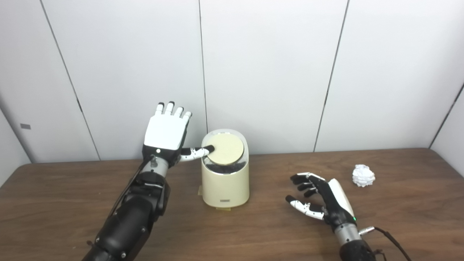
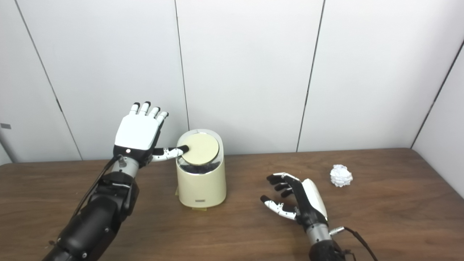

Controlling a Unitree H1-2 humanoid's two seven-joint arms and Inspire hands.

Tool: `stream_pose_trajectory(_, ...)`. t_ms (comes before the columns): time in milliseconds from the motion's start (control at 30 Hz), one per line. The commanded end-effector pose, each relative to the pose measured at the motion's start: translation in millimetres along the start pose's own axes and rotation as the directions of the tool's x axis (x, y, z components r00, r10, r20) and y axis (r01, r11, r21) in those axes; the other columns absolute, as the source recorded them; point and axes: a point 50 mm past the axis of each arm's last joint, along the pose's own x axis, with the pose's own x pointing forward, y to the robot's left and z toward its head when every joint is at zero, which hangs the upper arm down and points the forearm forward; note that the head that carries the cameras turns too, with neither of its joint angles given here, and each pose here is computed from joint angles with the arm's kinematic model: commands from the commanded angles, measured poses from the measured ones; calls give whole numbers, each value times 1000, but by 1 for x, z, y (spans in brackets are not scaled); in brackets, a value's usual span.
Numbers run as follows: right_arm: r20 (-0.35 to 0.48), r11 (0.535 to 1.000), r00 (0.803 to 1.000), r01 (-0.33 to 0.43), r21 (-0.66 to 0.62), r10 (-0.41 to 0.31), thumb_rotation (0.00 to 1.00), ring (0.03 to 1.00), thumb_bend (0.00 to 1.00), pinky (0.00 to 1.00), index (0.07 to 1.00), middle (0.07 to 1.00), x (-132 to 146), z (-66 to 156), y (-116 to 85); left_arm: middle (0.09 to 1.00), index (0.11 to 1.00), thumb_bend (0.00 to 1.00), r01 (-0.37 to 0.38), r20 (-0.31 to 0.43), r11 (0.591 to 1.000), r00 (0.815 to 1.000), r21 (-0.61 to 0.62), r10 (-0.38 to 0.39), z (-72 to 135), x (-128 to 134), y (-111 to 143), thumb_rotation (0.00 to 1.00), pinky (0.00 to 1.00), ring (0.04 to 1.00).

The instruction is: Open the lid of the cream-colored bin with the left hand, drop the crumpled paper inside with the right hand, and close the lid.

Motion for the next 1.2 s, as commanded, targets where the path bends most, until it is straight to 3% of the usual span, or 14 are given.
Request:
stream_pose_trajectory(0,44,1000,999,14,-4,-14,298,654,315,554,665,688,13,11,-6,932,915,842,-139,-23,990,990,-38,138,-2,22,44,1000,1000,989)
stream_pose_trajectory(200,49,1000,999,15,-5,-15,276,634,313,533,661,672,14,10,-6,936,910,844,-140,-86,985,988,-101,132,-9,29,56,1000,1000,990)
stream_pose_trajectory(667,43,1000,999,13,2,-13,305,664,319,568,668,694,14,9,-6,916,902,799,-233,-165,953,965,-192,203,-34,39,85,1000,1000,987)
stream_pose_trajectory(800,48,1000,999,11,1,-11,262,650,312,558,664,681,13,8,-6,920,909,794,-243,-178,945,962,-219,206,-40,38,85,1000,1000,983)
stream_pose_trajectory(933,54,1000,998,23,-18,-22,314,664,315,572,670,692,13,12,-10,889,871,666,-303,-152,917,951,-261,271,-47,22,82,1000,1000,951)
stream_pose_trajectory(1033,111,994,990,94,-51,-88,269,602,379,486,658,674,17,24,-19,785,778,501,-348,-116,864,937,-364,329,-51,-1,78,928,975,836)
stream_pose_trajectory(1100,141,990,983,127,-55,-118,232,565,453,442,664,677,19,33,-26,729,730,421,-344,-102,840,937,-419,334,-53,-17,71,776,850,764)
stream_pose_trajectory(1167,167,988,978,139,-71,-125,218,568,504,443,672,688,21,41,-33,708,711,377,-337,-79,816,937,-469,342,-57,-31,60,724,731,732)
